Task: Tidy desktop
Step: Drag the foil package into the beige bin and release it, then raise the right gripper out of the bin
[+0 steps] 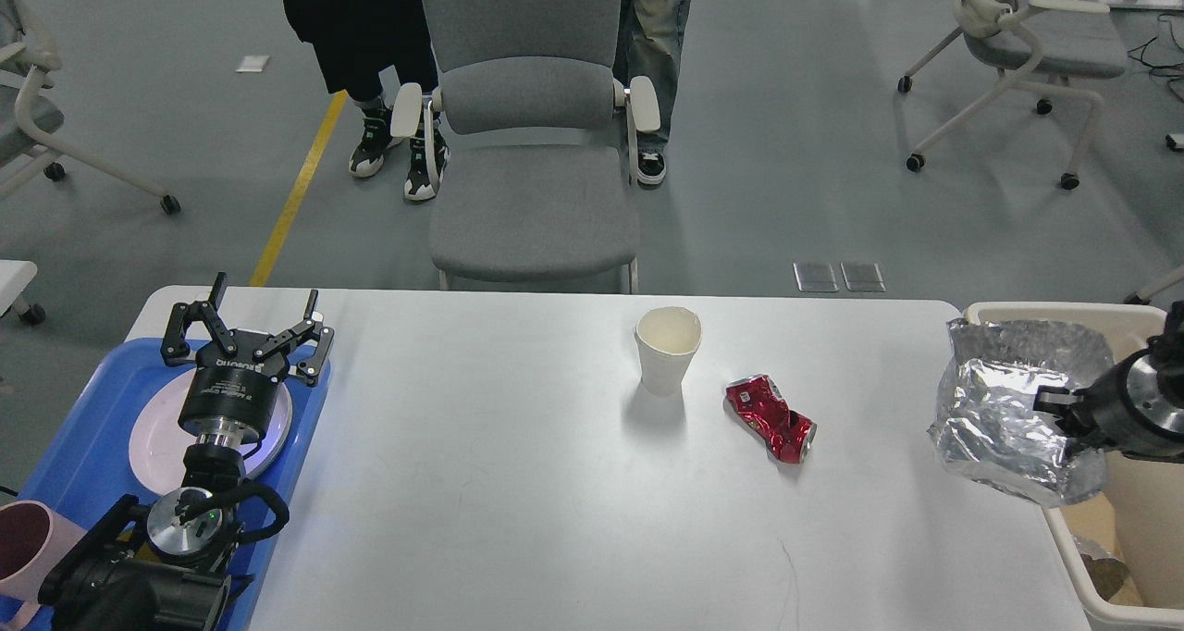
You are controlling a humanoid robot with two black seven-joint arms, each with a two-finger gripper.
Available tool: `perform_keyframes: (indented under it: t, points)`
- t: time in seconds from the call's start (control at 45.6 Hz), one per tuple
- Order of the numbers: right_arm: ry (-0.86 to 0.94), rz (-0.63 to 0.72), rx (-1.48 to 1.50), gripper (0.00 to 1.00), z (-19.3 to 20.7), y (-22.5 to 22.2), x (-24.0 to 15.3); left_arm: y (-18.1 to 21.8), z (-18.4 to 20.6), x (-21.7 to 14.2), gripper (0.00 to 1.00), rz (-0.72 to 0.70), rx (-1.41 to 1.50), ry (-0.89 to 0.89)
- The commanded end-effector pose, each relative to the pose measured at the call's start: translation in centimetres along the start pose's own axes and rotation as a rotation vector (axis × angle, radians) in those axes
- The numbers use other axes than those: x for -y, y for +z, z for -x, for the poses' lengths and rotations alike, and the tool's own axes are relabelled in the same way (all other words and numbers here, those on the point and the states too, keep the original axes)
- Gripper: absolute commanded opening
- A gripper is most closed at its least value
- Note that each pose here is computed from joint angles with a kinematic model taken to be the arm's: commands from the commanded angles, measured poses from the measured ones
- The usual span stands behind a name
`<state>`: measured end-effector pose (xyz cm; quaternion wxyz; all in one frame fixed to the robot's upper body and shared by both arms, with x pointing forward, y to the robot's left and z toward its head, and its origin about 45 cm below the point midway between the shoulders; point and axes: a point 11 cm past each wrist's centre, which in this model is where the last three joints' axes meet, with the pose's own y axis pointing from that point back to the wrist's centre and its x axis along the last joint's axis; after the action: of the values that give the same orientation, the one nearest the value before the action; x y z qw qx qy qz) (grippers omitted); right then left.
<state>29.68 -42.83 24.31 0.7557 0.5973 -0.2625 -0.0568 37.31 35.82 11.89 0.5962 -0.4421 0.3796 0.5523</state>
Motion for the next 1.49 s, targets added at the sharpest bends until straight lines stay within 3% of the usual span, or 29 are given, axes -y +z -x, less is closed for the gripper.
perform_keyframes:
  t: [0.0, 0.197, 0.307, 0.46, 0.723, 1.052, 1.161, 1.468]
  points:
    - [-0.018, -0.025, 0.007, 0.0, 0.2, 0.5, -3.4, 0.0, 0.0, 0.0, 0.96, 0.0, 0.0, 0.0]
    - [-0.041, -0.029, 0.058, 0.0, 0.2, 2.5, -3.7, 0.0, 0.0, 0.0, 0.96, 0.001, 0.0, 0.0]
    - [0.034, 0.012, 0.158, 0.0, -2.0, 6.6, -2.9, 0.0, 0.0, 0.0, 0.96, 0.0, 0.0, 0.0]
    - [0.088, 0.134, 0.238, 0.0, -3.8, 12.7, 0.3, 0.0, -0.1, -0.1, 0.96, 0.0, 0.0, 0.001]
    - [0.177, 0.21, 0.329, 0.0, -4.2, 17.4, 7.5, 0.0, -0.1, -0.1, 0.96, 0.0, 0.0, 0.001]
    - [0.345, 0.312, 0.248, 0.0, 1.7, 16.0, 19.0, 0.0, 0.0, 0.0, 0.96, 0.0, 0.0, 0.0]
    - [0.436, 0.321, 0.227, 0.0, 3.2, 14.5, 20.4, 0.0, 0.0, 0.0, 0.96, 0.0, 0.0, 0.0]
    - [0.455, 0.366, 0.235, 0.0, 4.1, 14.7, 20.7, 0.0, 0.0, 0.0, 0.96, 0.0, 0.0, 0.0]
